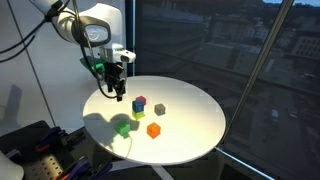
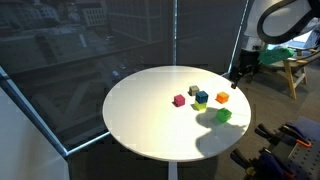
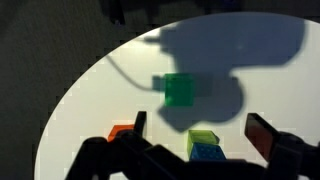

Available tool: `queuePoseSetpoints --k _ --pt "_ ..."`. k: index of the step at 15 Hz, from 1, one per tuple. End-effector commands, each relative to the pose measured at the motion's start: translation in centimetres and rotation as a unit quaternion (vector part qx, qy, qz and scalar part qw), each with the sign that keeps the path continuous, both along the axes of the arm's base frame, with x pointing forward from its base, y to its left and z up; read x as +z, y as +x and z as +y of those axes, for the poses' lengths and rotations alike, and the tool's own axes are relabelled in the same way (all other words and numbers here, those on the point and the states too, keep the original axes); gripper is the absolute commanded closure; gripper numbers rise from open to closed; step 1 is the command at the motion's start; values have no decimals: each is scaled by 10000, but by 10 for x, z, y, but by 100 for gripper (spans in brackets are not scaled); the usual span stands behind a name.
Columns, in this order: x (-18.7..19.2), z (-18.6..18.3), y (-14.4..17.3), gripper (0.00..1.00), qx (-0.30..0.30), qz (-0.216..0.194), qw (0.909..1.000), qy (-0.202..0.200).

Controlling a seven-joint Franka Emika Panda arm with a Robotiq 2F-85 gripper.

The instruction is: Pick up the green block and put it on the blue block top

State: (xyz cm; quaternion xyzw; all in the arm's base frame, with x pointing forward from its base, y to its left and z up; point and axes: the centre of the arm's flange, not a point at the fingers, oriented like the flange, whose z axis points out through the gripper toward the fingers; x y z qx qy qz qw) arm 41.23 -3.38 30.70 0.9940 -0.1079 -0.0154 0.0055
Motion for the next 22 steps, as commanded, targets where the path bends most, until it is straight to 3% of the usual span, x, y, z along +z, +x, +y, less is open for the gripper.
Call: queuePoseSetpoints --k 1,9,22 --pt "-2 0 -1 0 3 17 10000 -2" --pt "-3 0 -1 0 4 26 10000 -1" --pt "-60 2 12 0 58 -154 9998 -121"
